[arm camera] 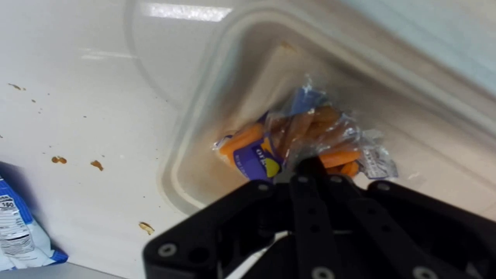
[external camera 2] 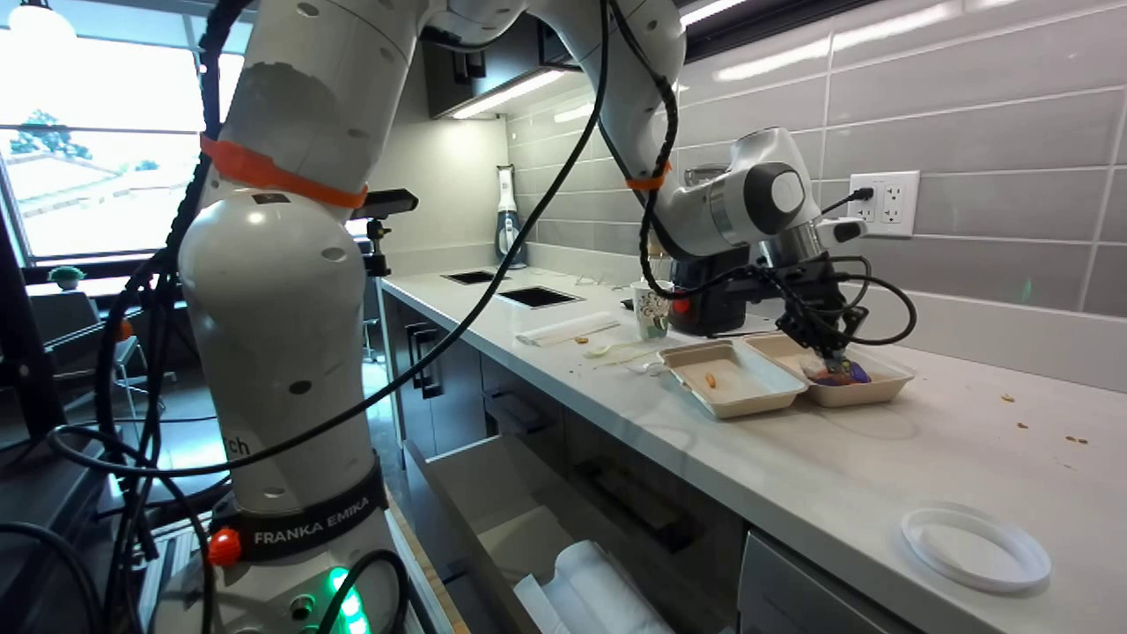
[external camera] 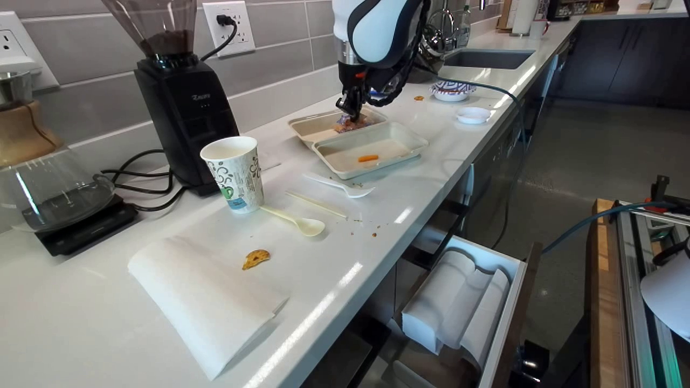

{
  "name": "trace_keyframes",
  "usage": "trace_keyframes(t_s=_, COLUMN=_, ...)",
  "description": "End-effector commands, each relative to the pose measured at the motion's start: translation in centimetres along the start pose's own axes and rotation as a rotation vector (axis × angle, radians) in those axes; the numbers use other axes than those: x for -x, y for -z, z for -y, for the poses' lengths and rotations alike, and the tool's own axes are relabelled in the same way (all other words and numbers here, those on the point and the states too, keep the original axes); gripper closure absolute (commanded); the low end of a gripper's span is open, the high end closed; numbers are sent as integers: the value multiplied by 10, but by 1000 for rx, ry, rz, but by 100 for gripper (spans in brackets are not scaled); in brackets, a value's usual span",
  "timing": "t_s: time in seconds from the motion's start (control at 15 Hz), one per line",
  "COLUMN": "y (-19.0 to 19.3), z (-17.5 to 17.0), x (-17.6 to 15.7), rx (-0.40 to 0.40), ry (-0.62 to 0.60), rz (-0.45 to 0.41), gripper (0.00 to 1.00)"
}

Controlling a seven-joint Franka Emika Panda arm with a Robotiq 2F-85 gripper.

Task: Pick up the object from the bag and put it on the bowl

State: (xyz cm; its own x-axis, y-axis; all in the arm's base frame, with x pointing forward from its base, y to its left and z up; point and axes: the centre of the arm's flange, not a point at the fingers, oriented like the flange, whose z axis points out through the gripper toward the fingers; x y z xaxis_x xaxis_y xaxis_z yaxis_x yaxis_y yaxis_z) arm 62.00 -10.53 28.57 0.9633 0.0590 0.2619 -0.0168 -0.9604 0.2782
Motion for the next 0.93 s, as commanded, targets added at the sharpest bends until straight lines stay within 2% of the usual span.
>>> trace_keyframes(t_s=0.0, y=-7, z=-5, x=1, rx=54, ry=-12, rz=23, gripper=100)
trace_keyframes(t_s=0.4, y=-4, z=-14, x=5, rx=50, ry=-13, rz=47, gripper=100)
trace_keyframes(t_s=0.87, y=5, z=-6, x=5, rx=15, ry=-45, rz=70, gripper=100)
